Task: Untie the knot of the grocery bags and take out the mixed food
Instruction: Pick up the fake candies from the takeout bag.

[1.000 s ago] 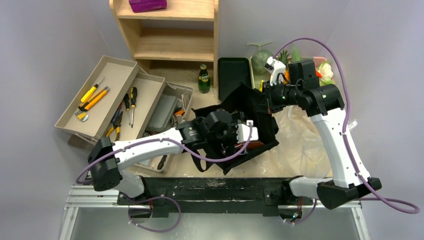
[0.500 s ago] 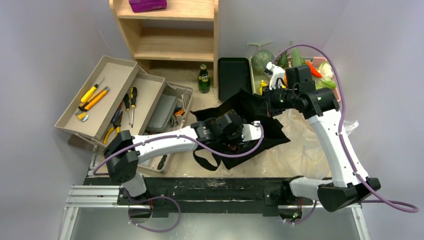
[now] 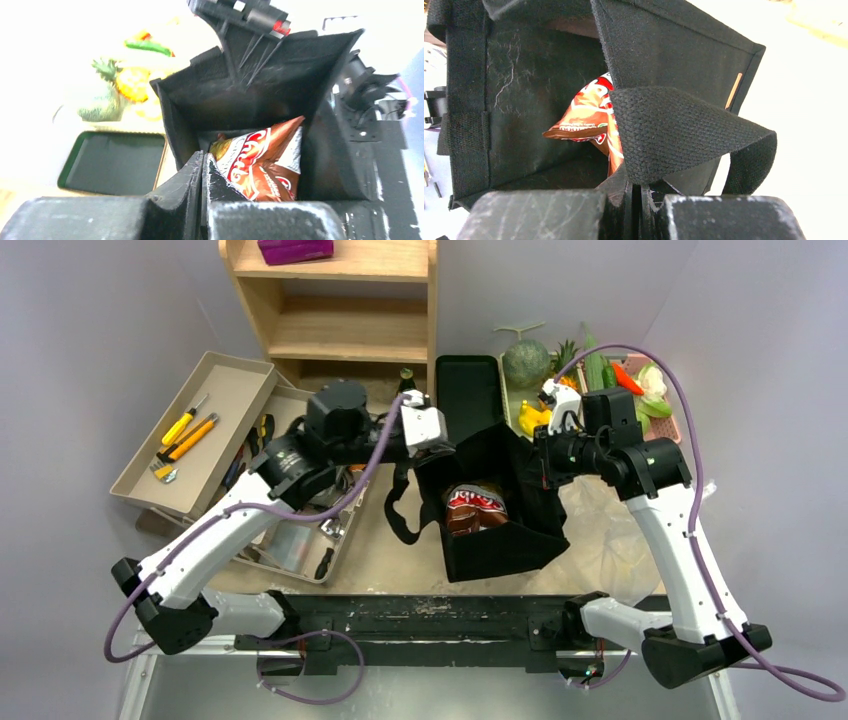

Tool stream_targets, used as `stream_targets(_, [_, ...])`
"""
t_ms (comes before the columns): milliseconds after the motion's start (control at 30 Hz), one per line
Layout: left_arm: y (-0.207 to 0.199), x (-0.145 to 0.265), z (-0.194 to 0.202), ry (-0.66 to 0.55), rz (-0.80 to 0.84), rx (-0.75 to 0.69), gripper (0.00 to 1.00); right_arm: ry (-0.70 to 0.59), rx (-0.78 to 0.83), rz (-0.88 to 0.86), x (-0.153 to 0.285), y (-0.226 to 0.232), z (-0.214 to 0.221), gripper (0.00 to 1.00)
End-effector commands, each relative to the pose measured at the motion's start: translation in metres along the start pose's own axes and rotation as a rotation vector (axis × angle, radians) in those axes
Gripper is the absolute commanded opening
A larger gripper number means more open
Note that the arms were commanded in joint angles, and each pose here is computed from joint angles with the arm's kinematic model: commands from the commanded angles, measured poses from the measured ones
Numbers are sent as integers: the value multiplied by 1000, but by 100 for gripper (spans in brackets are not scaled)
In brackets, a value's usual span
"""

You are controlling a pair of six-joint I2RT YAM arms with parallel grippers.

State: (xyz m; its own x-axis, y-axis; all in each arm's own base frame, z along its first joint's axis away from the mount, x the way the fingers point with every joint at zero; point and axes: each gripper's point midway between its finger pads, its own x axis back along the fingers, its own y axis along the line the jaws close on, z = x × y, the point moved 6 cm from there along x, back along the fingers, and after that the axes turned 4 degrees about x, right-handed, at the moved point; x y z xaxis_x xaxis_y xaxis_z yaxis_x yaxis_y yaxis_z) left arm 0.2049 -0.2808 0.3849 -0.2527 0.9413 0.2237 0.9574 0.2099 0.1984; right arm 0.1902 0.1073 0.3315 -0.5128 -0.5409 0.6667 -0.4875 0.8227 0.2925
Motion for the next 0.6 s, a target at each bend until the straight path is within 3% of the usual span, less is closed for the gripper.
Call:
stream_targets(0, [-23,20,-20,-55,230,-10,0,-173,66,-49,13,11,-25,0])
stream_targets(33, [-25,20,-17,-20,252,-31,4,-173,64,-58,13,12,-25,0])
stream_targets(133, [-15,2,-3,72,124,23,46,-175,50,-95,13,16,-26,0])
stream_targets(267, [-18,-43,17,171,82,-47,65,-173,24,-119,10,17,-27,0])
stream_targets(367, [-32,-74,45,287,120,-110,70,-190,8,-129,14,17,-35,0])
stream_targets(500, [-50,-89,90,434,224,-91,96,-244,-10,-148,27,20,-49,0])
stream_targets(567, [-55,-93,113,506,238,-95,100,-278,-14,-171,35,23,-57,0])
